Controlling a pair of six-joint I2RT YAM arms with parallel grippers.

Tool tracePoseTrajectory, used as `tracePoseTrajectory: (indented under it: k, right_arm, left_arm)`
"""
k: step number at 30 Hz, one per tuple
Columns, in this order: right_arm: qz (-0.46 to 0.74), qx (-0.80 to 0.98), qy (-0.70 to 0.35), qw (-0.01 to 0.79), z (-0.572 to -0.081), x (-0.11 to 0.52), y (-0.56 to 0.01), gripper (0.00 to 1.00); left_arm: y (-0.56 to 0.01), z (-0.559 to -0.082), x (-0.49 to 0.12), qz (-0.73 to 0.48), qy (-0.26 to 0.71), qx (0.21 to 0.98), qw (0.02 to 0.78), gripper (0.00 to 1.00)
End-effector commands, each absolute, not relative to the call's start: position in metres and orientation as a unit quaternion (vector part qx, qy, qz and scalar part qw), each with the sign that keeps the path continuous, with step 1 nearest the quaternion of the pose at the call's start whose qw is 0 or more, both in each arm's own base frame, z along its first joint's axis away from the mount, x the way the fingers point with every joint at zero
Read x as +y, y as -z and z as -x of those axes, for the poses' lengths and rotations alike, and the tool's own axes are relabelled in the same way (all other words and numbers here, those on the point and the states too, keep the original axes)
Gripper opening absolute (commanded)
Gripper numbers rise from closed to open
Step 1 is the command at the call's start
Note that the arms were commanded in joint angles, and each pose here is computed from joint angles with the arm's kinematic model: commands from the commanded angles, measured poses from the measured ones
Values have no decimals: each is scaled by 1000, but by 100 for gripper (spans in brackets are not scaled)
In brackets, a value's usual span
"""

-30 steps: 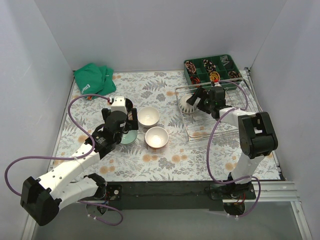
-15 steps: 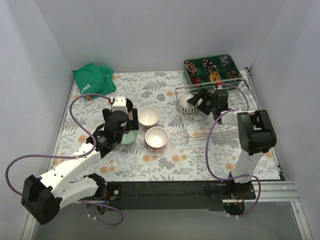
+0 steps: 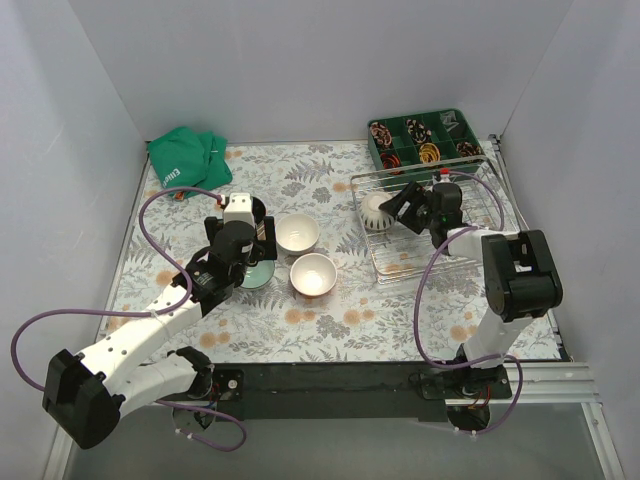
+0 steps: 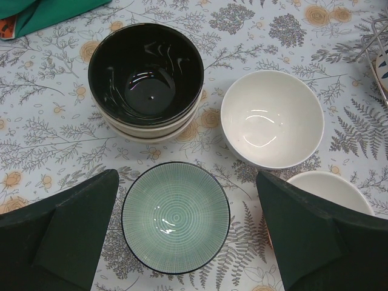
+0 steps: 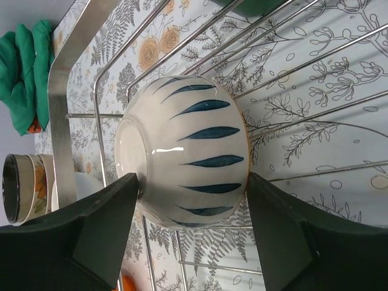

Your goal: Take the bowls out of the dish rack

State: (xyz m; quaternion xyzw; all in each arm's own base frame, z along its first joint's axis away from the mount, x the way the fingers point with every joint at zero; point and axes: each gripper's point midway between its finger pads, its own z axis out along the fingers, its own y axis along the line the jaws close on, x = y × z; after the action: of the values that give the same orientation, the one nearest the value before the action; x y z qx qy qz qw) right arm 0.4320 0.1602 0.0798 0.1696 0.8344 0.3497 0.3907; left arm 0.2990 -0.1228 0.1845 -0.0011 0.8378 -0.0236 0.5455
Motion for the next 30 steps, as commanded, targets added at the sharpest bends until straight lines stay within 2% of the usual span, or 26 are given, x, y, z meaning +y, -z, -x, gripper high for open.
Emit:
tracePoseTrajectory:
  k: [1, 6, 10, 21, 23, 24, 27, 30]
  right_arm:
    - [-134, 812, -355, 443, -432, 161, -121, 28]
    - [-114, 807, -343, 467, -430, 157, -133, 7]
    - [-97, 802, -340, 481, -428, 155, -144, 1]
    - [-70, 814, -321, 480, -427, 154, -141, 1]
    - [-70, 816, -321, 475, -426, 154, -137, 6]
    - [-72, 819, -319, 472, -426, 154, -134, 16]
    - [-63, 824, -314, 468, -427, 154, -131, 35]
    - [-60, 827, -301, 470, -430, 151, -132, 42]
  left_arm:
    - [-185, -300, -120, 3, 20, 836, 549, 98]
    - [-185, -300, -121, 2, 20, 836, 549, 98]
    - [-184, -300, -120, 2, 20, 836, 548, 98]
    - [-184, -300, -120, 1, 18, 837, 547, 98]
    - [-183, -300, -120, 1, 16, 837, 546, 98]
    - [-183, -300, -120, 1, 16, 837, 546, 98]
    - [-182, -300, -120, 2, 16, 838, 546, 98]
    - [-180, -300, -120, 0, 15, 839, 544, 98]
